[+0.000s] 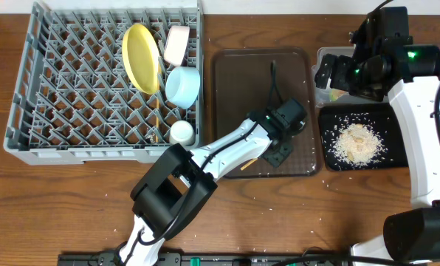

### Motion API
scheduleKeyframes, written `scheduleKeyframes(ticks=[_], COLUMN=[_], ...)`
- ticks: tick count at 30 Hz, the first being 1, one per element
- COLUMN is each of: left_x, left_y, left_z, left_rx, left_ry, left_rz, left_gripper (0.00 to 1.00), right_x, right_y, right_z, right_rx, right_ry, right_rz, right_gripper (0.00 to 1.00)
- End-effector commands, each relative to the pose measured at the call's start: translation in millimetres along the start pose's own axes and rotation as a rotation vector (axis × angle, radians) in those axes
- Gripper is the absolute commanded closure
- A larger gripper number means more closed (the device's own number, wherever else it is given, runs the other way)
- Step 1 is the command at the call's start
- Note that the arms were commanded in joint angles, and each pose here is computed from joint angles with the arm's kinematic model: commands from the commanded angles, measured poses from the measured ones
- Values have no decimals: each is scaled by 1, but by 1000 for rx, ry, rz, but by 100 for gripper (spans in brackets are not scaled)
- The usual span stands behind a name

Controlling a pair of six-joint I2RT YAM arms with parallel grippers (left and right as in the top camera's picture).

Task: Sort waste into correct bins and load items into the dishwasher
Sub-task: 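Move left gripper back to remaining chopstick and grasp it, then carry second chopstick left and place it in the rack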

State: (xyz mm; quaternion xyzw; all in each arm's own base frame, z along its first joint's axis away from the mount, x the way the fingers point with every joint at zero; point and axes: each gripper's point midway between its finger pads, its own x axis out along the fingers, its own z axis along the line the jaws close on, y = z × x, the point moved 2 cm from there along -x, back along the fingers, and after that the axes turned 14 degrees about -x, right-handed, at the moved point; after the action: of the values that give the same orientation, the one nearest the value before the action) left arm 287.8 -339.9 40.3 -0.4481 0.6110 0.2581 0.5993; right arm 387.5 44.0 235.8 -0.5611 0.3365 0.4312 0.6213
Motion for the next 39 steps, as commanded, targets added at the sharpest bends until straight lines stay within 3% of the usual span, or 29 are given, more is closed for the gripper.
scheduleKeyframes(ticks=[1, 20, 22, 27, 34, 39], left_x=[14, 29, 29, 29, 14, -29], left_y=[3, 0, -1, 0, -11, -34], left_z=[8, 14, 14, 14, 13, 33], left_rx=[19, 8, 8, 8, 3, -56], left_ry=[-33, -40, -40, -40, -34, -24], left_rz=[17, 14, 14, 14, -13, -104], left_gripper=[50, 55, 60, 92, 93, 93], right_x=[0, 0, 0, 0, 0, 0], right_y=[-1, -1, -1, -1, -1, -1], right_z=[1, 1, 1, 1, 1, 1], right_rx=[-12, -13, -13, -13, -13, -13], right_ry=[4, 4, 4, 4, 4, 4], right_rz=[-2, -1, -1, -1, -1, -2], right_gripper=[1, 1, 1, 1, 1, 1])
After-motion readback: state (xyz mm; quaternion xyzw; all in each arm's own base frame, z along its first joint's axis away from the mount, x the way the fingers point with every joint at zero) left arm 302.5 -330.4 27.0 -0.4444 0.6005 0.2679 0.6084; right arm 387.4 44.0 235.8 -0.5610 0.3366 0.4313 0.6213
